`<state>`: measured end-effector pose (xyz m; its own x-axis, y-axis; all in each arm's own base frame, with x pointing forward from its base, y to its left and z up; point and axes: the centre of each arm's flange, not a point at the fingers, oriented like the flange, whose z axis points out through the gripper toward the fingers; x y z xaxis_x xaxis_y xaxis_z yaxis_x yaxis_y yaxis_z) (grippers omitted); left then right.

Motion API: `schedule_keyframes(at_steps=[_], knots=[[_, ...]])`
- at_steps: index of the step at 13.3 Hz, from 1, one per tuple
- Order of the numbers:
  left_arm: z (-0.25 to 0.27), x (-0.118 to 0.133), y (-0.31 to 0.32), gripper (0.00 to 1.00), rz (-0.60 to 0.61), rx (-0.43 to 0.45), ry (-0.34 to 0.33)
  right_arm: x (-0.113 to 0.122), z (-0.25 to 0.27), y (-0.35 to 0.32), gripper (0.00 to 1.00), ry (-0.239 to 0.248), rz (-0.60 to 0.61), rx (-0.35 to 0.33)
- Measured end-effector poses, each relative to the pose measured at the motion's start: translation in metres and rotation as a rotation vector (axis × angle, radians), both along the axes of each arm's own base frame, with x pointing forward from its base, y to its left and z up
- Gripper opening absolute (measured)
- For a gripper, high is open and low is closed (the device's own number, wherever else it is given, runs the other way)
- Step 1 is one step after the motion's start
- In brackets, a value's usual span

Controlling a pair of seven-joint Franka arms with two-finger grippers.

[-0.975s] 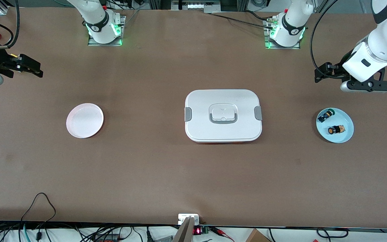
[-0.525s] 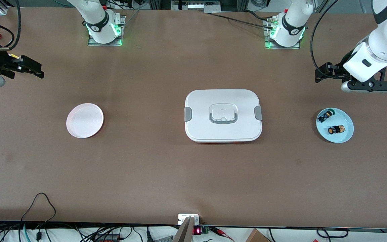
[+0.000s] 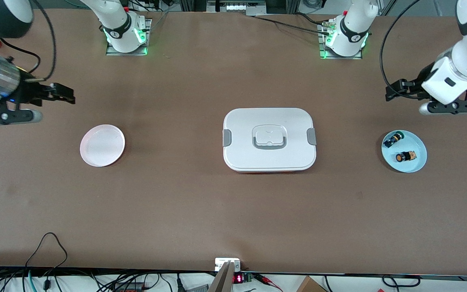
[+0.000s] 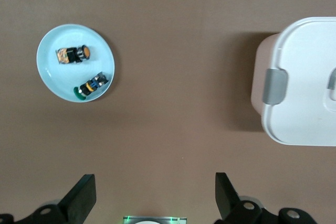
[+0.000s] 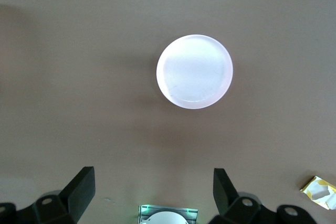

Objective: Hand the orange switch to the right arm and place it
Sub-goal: 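Move the left gripper down toward the orange switch in the blue dish, then grasp the orange switch in the blue dish with the left gripper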

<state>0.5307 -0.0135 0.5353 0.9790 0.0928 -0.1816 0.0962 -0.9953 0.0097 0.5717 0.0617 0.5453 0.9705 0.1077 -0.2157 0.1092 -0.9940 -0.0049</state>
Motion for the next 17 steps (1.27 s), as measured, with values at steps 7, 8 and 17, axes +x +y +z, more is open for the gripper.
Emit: schedule_keyframes(at_steps=[7, 8, 17], knots=[[-0.045, 0.026, 0.053, 1.00, 0.090, -0.010, 0.164, 0.003, -0.011, 0.017, 1.00, 0.018, 0.026, -0.004], [-0.053, 0.036, 0.056, 1.00, 0.094, -0.011, 0.175, 0.003, -0.011, 0.017, 1.00, 0.018, 0.026, -0.004], [-0.186, 0.108, 0.148, 1.00, 0.022, 0.017, 0.040, 0.007, -0.016, 0.011, 1.00, 0.019, 0.013, -0.006]])
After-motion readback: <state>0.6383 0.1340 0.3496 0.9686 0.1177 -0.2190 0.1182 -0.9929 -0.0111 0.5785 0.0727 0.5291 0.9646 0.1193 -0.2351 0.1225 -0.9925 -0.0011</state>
